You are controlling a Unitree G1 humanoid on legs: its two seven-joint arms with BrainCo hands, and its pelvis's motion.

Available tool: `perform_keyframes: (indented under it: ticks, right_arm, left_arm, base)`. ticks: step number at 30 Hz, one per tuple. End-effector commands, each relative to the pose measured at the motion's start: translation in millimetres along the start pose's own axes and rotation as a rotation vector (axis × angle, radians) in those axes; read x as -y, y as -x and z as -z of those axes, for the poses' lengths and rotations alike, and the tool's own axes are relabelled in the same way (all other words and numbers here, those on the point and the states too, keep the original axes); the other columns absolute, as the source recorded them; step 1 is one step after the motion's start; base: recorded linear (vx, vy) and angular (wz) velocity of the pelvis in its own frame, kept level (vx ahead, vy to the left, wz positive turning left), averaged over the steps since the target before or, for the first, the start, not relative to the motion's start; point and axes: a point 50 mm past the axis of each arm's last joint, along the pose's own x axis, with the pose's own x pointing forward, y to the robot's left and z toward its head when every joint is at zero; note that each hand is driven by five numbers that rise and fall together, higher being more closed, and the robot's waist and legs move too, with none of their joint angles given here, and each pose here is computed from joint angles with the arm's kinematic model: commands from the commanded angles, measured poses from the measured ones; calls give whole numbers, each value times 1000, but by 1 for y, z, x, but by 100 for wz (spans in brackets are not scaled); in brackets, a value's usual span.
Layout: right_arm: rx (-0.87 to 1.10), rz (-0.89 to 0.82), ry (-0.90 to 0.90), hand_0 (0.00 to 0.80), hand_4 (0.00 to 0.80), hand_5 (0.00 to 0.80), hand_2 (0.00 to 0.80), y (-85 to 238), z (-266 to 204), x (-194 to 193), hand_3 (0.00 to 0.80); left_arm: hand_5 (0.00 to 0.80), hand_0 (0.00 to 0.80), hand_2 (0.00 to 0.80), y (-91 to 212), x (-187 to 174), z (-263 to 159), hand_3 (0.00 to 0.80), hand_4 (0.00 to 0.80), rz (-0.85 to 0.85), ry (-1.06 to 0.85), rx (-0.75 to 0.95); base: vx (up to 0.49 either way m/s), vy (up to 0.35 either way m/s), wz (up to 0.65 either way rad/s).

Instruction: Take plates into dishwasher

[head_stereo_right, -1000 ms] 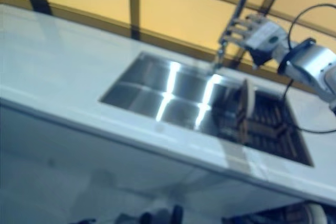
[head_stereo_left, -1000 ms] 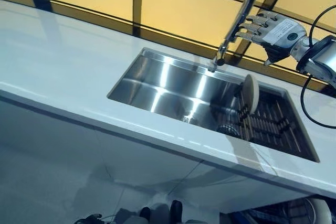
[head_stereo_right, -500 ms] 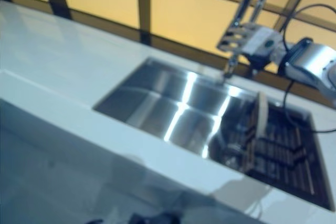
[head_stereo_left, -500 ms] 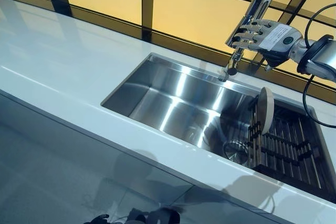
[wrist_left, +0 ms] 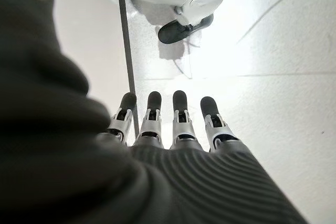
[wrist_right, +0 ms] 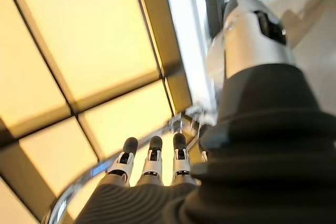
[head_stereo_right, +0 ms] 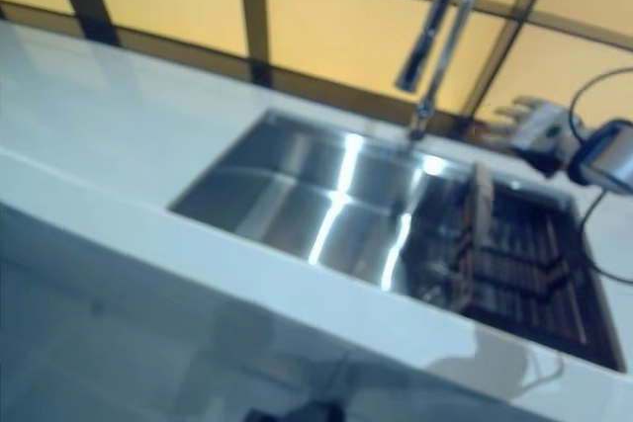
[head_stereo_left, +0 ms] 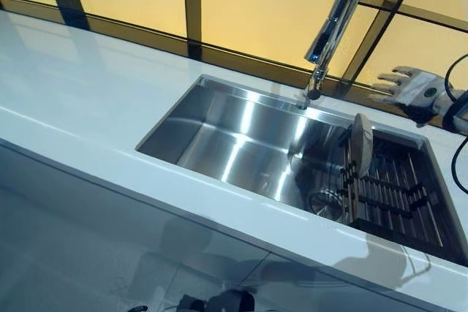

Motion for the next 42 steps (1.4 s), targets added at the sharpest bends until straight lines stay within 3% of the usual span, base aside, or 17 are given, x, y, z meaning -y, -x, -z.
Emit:
perform_keyframes:
  ticks: [1,18,42]
  right_arm:
    - [-169,-8,31,0,0,0,0,24,43,1,0]
    - [-195,37,102,0,0,0,0,17,43,10,0]
    - [-120,105,407,0,0,0,0,13,40,22,0]
  left_arm:
    - [0,0,0,2,-19,-3,0,0,-58,13,16]
    - [0,0,0,1,-22,-23,0,0,-44,-49,72]
    - [0,0,0,0,-20,-27,0,0,-25,-73,72]
  base:
    - [3,-5,-9]
    - [-9,-12,-7]
    - [0,0,0]
